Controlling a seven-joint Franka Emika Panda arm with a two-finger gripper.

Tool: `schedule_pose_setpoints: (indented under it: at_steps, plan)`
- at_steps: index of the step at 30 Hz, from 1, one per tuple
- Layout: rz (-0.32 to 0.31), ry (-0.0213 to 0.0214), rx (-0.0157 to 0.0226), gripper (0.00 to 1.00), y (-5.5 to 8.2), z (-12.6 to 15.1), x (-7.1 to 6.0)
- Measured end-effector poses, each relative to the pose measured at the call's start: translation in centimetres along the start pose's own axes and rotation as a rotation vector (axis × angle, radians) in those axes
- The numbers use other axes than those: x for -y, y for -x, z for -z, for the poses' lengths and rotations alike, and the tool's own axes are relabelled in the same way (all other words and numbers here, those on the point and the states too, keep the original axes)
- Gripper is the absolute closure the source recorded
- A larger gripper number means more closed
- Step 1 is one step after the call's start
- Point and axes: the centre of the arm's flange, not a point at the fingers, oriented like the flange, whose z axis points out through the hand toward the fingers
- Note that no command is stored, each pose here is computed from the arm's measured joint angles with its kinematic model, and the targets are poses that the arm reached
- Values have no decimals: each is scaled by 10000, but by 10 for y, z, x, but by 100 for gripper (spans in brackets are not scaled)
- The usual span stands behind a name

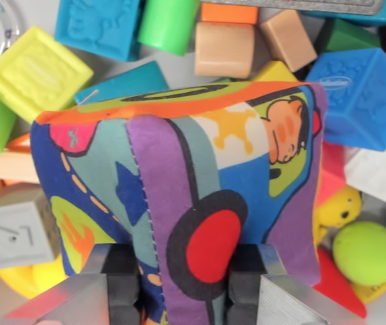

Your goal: Pick an object from the bin

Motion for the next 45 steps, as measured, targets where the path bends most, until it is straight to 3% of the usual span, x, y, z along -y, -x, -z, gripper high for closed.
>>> schedule_pose_setpoints:
  at_steps: [8,23,29,45]
  plan:
    - [1,-9,-12,100,0,35,0]
    - [6,14,-13,100,0,92,1]
    - [5,1,-22,100,0,113,1]
    - [6,15,-20,100,0,146,1]
